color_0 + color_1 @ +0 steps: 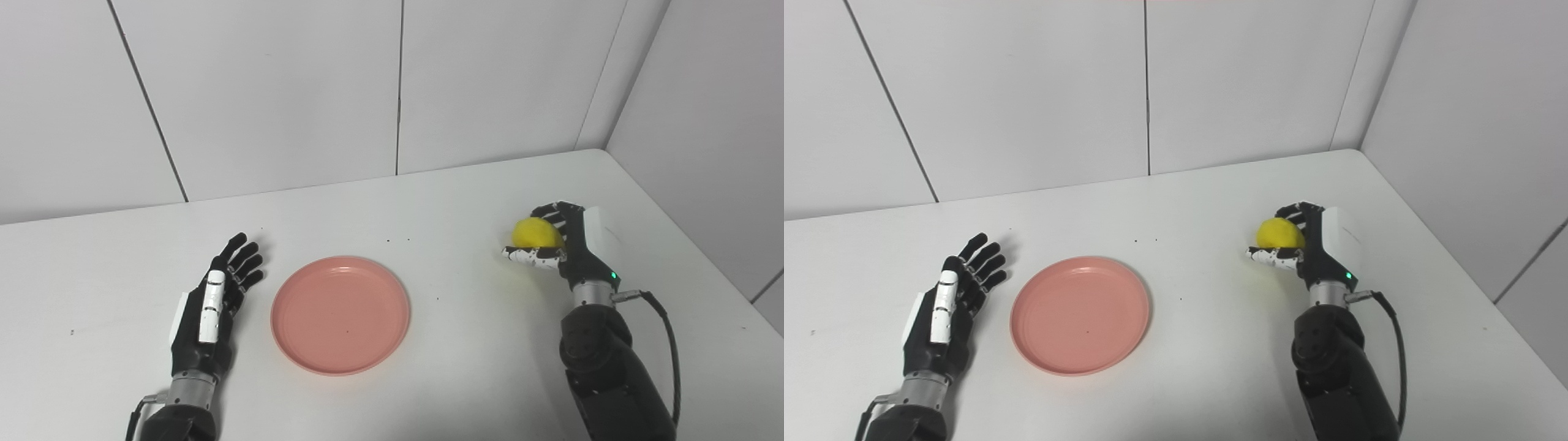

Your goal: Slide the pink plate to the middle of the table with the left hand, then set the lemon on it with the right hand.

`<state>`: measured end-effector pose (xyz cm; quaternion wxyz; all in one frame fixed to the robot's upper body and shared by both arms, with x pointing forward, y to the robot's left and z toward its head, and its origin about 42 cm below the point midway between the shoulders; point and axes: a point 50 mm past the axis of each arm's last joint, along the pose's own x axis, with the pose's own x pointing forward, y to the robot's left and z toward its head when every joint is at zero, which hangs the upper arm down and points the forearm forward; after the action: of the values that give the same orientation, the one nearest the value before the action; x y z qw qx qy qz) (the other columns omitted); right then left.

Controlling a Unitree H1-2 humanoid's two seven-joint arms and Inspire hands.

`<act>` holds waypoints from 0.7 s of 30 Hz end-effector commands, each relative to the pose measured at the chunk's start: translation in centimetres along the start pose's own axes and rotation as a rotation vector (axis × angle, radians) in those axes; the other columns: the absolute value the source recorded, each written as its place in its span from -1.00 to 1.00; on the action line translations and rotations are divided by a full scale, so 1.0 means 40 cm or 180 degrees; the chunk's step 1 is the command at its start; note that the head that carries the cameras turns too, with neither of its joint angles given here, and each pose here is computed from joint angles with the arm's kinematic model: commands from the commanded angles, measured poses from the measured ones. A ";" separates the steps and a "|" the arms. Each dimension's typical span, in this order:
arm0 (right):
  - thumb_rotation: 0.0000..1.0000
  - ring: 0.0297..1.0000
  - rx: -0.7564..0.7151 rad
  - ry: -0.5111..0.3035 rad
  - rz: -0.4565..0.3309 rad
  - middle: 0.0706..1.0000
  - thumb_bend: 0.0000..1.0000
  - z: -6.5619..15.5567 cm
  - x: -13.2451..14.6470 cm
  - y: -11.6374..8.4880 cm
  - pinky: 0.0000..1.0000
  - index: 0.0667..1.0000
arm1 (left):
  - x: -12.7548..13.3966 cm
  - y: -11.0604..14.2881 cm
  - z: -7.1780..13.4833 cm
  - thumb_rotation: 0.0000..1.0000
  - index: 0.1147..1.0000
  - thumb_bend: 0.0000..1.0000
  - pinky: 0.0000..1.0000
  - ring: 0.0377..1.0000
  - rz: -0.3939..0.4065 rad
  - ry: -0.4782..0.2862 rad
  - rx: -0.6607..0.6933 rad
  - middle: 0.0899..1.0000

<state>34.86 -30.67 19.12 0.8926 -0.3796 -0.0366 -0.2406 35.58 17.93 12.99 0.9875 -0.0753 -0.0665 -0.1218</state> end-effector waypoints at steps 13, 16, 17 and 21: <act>-1.00 -0.26 0.0789 -0.1187 0.0136 -0.09 0.02 0.230 -0.077 0.006 -0.30 0.02 | -0.010 -0.052 0.027 0.93 0.64 -0.02 0.70 0.71 0.0026 -0.0158 0.0130 0.70; -1.00 -0.27 0.0817 -0.1339 0.0253 -0.11 0.02 0.256 -0.093 0.025 -0.32 0.03 | -0.015 -0.064 0.029 0.99 0.67 0.02 0.72 0.73 -0.0008 -0.0138 0.0177 0.72; -1.00 -0.24 0.0827 -0.1357 0.0289 -0.11 0.02 0.264 -0.098 0.032 -0.29 0.02 | -0.017 -0.067 0.030 1.00 0.68 0.02 0.72 0.72 -0.0007 -0.0133 0.0196 0.72; -1.00 -0.22 0.0884 -0.1477 0.0513 -0.09 0.03 0.281 -0.117 0.073 -0.24 -0.01 | -0.021 -0.075 0.029 1.00 0.69 0.02 0.73 0.72 0.0007 -0.0129 0.0191 0.72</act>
<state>33.16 -20.04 22.46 0.9291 -0.3079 -0.1885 -0.0802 33.62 16.15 12.96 0.9903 -0.0421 -0.0643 -0.1157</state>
